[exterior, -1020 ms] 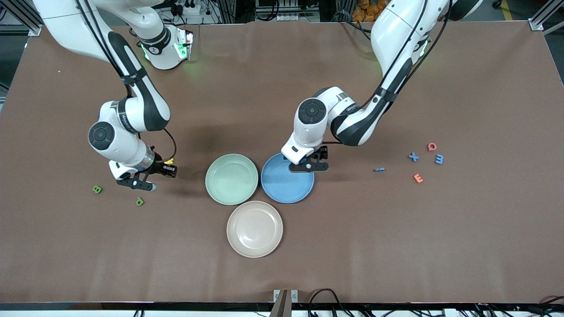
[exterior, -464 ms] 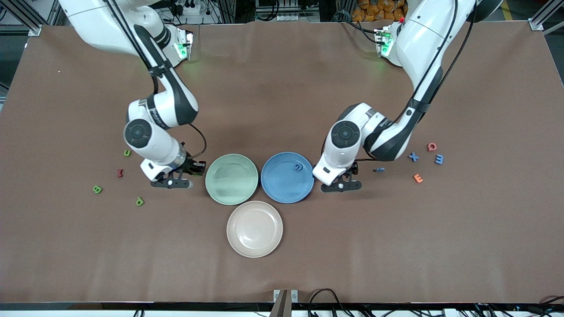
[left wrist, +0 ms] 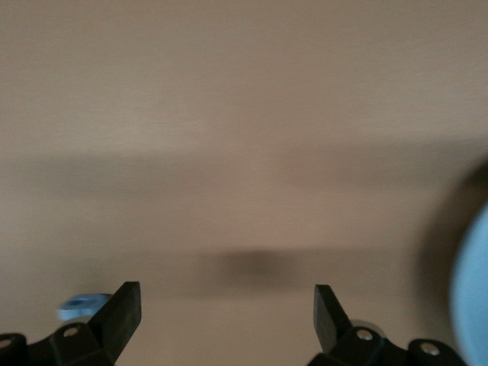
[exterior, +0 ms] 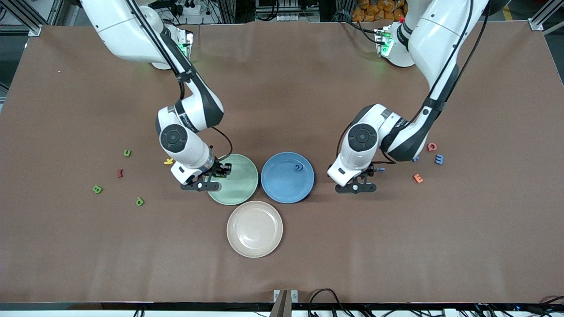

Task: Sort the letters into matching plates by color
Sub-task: 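Release the G on the blue plate while the right gripper drops the M, then move the left gripper toward the X while the right gripper grasps the P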

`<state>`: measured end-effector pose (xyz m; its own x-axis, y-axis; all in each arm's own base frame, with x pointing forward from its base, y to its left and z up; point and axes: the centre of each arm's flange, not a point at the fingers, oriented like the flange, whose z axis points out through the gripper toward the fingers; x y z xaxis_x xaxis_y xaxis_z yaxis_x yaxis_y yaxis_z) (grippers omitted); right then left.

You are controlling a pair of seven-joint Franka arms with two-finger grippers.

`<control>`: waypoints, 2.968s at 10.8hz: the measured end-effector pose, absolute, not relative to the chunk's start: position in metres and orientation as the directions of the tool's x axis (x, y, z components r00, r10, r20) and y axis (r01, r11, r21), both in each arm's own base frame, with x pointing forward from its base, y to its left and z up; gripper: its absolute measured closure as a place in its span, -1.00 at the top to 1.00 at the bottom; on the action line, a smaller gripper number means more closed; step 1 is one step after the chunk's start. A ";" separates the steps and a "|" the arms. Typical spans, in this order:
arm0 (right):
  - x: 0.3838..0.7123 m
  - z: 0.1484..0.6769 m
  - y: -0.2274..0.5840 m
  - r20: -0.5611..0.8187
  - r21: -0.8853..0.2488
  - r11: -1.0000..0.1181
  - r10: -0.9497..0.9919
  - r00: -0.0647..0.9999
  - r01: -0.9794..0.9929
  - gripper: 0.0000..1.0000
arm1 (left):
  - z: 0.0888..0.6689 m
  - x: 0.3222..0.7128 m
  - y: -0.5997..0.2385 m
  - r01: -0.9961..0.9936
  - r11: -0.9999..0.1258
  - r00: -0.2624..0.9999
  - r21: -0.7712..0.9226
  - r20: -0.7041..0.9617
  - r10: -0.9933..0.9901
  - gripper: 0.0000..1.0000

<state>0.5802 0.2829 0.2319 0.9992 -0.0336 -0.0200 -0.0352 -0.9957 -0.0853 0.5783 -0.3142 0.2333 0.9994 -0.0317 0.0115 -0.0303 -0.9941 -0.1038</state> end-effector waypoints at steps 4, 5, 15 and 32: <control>0.590 0.235 0.282 -0.007 -0.085 -0.993 -0.085 0.996 -0.085 0.52 | 0.248 0.598 -0.233 -0.126 -0.983 0.992 -0.131 -0.006 -0.127 1.00; 0.593 0.236 0.277 -0.003 -0.082 -0.992 -0.093 0.996 -0.093 0.79 | 0.251 0.600 -0.219 -0.138 -0.981 0.990 -0.133 -0.008 -0.138 1.00; 0.648 0.246 0.114 0.047 -0.013 -0.957 -0.289 0.956 -0.289 1.00 | 0.234 0.602 -0.133 -0.140 -0.980 0.989 -0.139 -0.069 -0.131 1.00; 0.658 0.193 -0.015 0.003 -0.030 -0.867 -0.497 0.868 -0.497 1.00 | 0.260 0.542 -0.054 0.403 -0.905 0.909 -0.135 -0.055 0.413 1.00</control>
